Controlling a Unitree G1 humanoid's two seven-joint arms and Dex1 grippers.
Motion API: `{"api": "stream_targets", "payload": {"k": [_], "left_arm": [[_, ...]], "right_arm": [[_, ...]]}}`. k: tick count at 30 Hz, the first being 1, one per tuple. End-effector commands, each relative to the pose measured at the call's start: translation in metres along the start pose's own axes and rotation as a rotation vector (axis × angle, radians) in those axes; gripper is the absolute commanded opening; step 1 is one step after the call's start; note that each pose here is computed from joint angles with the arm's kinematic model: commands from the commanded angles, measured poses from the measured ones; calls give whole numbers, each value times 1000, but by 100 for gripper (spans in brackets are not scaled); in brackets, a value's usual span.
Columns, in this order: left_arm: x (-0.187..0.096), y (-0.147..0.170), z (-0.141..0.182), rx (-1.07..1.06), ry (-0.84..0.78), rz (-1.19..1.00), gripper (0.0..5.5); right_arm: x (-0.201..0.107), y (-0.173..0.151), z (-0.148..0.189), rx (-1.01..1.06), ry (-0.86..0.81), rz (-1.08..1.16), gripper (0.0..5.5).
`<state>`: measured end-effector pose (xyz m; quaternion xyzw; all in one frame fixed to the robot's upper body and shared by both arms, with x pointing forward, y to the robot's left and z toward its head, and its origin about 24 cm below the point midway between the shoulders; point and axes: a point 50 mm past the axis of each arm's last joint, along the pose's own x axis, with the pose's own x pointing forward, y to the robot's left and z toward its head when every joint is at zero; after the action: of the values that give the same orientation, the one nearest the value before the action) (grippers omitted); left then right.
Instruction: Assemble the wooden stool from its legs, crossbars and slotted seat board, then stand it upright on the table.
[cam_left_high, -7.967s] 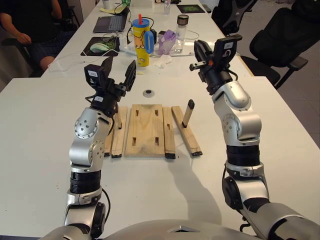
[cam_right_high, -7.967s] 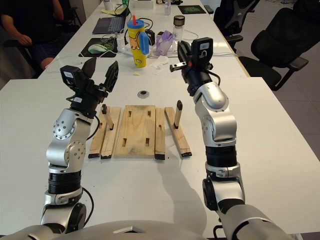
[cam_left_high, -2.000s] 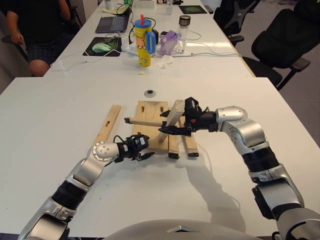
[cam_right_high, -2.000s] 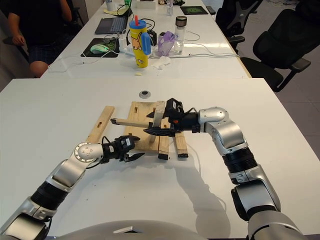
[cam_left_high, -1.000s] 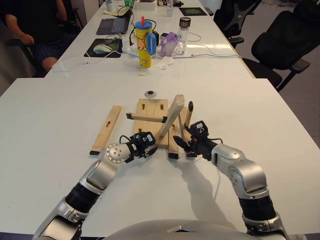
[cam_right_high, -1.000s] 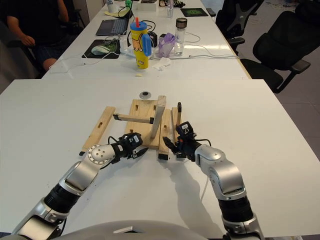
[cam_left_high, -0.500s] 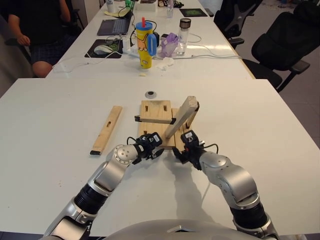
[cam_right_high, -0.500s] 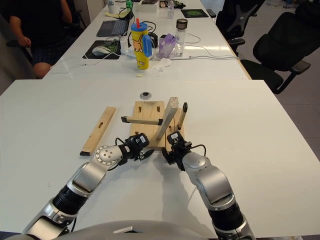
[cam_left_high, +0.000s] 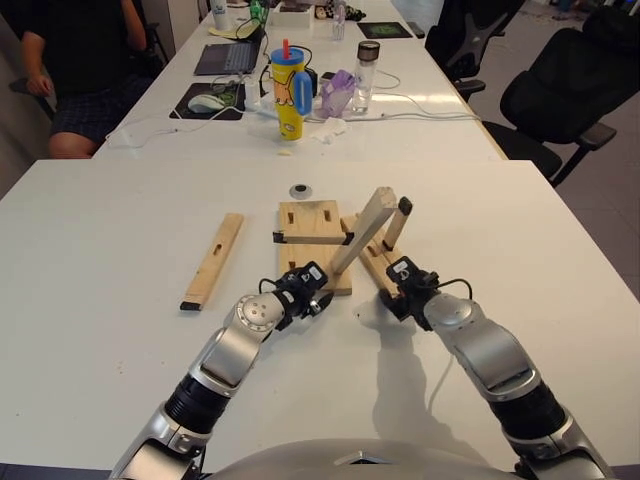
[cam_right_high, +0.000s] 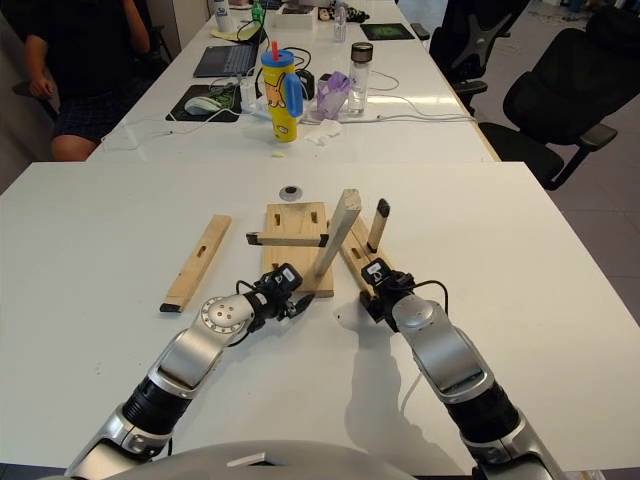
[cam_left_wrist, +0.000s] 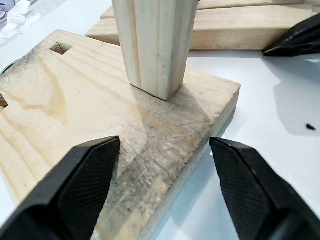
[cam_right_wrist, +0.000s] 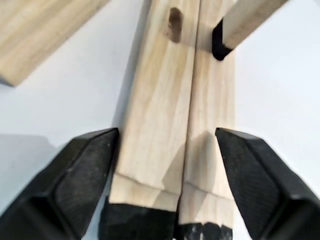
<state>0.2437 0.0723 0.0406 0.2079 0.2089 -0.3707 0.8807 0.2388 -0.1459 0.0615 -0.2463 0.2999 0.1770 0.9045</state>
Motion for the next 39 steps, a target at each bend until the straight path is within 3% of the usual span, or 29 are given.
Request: {"api": "stream_targets", "payload": {"k": [1, 16, 32, 39], "left_arm": [[2, -7, -25, -70, 115, -24, 334], [0, 1, -29, -60, 120, -10, 334], [-1, -2, -30, -72, 122, -12, 334], [1, -2, -29, -69, 122, -18, 334]], "right_arm": [[-7, 8, 23, 82, -160, 44, 360], [5, -2, -3, 295, -69, 52, 360], [2, 14, -10, 374, 34, 182, 360], [11, 6, -10, 324, 53, 88, 360]]}}
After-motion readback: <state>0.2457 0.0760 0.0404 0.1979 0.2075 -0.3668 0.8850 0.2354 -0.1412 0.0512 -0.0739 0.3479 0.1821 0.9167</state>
